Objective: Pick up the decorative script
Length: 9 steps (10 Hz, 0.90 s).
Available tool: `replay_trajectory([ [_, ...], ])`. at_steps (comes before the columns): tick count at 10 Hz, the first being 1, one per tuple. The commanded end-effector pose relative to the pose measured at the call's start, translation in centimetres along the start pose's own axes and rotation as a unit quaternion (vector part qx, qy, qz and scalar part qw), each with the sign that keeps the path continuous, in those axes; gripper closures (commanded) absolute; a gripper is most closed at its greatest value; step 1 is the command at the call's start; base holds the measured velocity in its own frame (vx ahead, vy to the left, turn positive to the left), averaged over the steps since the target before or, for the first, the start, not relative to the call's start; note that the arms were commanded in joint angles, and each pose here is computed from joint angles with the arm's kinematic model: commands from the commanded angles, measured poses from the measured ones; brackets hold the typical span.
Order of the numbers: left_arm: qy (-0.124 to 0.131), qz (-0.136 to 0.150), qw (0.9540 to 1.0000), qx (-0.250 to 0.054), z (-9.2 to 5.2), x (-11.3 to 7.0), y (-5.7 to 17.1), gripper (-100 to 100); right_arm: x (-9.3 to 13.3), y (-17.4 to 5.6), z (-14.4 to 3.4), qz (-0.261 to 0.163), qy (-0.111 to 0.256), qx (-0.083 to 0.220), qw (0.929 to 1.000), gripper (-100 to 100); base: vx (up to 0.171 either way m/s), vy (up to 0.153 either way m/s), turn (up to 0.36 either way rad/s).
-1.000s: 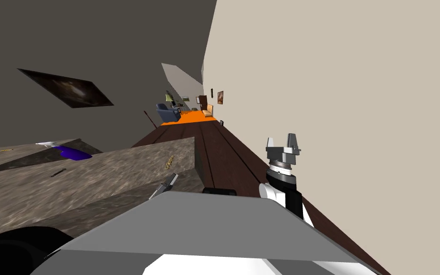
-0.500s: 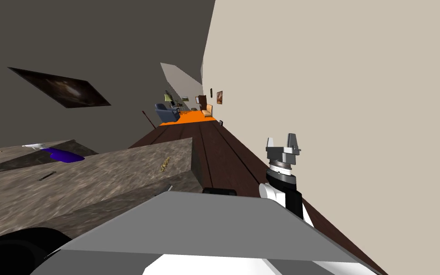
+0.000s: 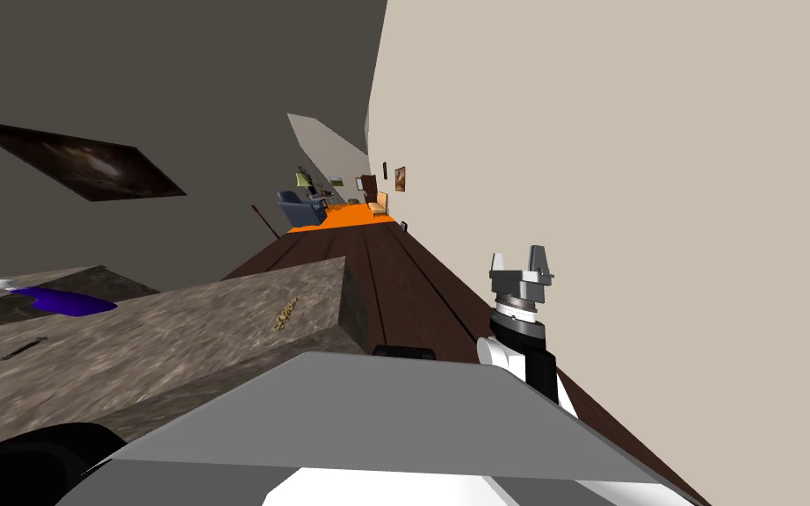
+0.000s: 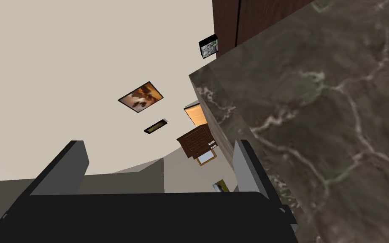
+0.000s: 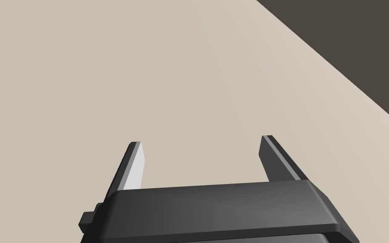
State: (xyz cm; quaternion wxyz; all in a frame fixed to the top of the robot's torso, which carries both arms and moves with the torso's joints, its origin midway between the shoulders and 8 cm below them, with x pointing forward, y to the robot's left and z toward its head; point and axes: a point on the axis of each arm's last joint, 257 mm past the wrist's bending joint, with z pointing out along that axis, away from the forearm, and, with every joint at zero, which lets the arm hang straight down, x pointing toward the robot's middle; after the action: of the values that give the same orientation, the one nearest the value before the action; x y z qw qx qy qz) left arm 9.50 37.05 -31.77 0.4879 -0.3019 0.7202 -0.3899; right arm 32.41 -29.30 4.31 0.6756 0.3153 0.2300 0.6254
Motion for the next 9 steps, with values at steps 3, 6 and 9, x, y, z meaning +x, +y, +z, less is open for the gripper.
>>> replay_trajectory([
  [3, 0.024, -0.007, 0.9970, -0.073, -5.4, 0.9, 3.6, -100, 0.0, 0.0, 0.0, 0.000, 0.000, 0.000, 1.0000, 0, 0.060, -0.050, -0.063],
  [6, 0.032, -0.014, 0.9928, -0.115, -8.8, 1.2, 5.5, -100, 0.0, 0.0, 0.0, 0.000, 0.000, 0.000, 1.0000, 0, 0.073, -0.032, -0.059],
  [9, 0.043, -0.021, 0.9833, -0.176, -14.1, 1.3, 7.5, -100, 0.0, 0.0, 0.0, 0.000, 0.000, 0.000, 1.0000, 0, 0.082, -0.030, -0.094],
])
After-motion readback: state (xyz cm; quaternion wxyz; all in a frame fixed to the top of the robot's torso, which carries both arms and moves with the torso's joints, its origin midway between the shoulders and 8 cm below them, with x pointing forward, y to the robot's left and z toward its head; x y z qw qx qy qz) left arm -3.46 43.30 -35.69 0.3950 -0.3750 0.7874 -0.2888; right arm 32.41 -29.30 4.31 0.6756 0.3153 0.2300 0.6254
